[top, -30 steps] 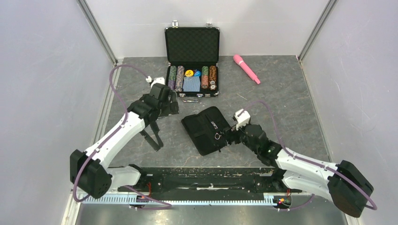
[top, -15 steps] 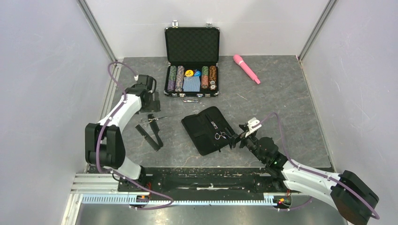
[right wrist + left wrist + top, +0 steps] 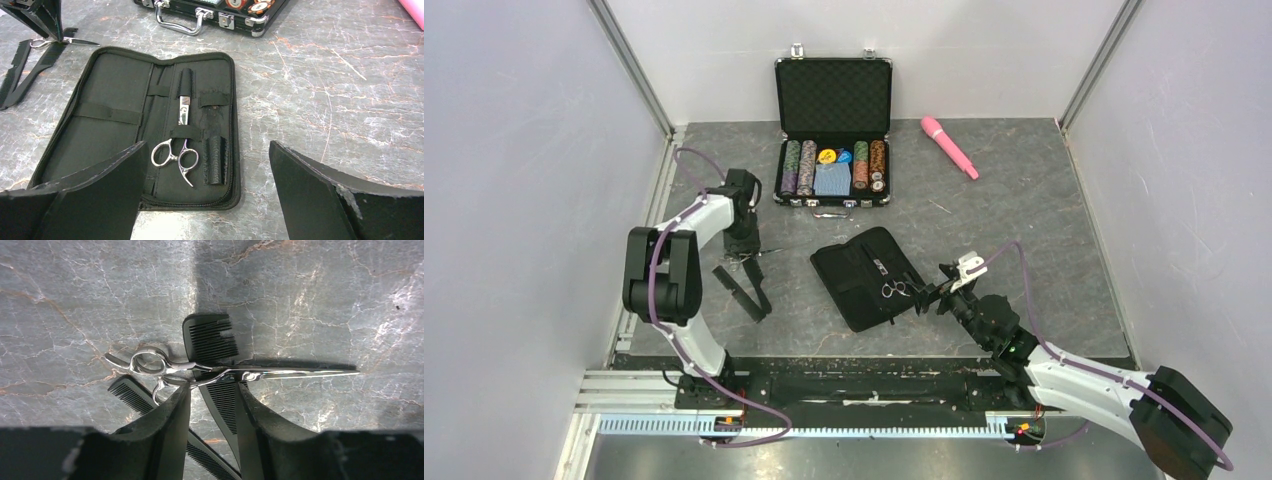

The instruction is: Sort the hair-cutting tools

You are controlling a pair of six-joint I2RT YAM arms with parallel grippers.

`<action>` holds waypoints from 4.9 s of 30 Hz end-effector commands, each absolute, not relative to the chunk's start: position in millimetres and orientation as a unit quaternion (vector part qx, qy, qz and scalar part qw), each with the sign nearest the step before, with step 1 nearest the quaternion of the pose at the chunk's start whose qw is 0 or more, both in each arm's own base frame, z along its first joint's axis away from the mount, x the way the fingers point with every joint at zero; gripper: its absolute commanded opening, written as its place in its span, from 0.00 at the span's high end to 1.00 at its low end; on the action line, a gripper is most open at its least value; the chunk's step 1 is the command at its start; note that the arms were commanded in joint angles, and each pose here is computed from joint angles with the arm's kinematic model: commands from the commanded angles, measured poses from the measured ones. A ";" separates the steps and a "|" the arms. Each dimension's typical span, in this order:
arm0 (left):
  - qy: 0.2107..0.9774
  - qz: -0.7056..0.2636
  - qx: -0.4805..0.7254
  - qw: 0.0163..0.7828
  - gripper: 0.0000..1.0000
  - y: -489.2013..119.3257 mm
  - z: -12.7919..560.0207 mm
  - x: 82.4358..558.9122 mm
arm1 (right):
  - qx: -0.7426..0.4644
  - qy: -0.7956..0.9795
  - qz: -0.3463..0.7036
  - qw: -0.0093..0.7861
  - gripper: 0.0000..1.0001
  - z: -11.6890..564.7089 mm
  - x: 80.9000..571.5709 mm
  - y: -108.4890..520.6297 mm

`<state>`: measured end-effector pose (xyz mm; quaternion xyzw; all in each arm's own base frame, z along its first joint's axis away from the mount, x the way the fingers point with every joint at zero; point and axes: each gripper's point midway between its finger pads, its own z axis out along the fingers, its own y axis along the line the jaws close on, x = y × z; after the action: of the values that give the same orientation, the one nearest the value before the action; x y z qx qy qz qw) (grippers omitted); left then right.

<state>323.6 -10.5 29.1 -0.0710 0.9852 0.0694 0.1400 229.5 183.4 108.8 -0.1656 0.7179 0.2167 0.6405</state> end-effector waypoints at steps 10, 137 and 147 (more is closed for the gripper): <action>0.990 0.053 -0.051 0.119 0.67 -9.7 20.0 331.4 | -0.144 0.706 0.217 0.658 0.07 119.3 233.6 179.8; 0.898 -0.009 -0.261 0.355 0.98 23.0 131.2 321.1 | -0.192 0.698 0.244 0.645 0.07 131.5 230.5 202.2; 0.896 -0.059 -0.233 0.373 0.98 -4.3 146.1 325.9 | -0.270 0.633 0.310 0.656 0.11 180.2 231.3 253.6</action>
<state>315.9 4.6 130.8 -0.2440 0.9069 -0.0327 0.3419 227.9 227.0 137.5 -0.2370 0.6867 0.2746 0.6300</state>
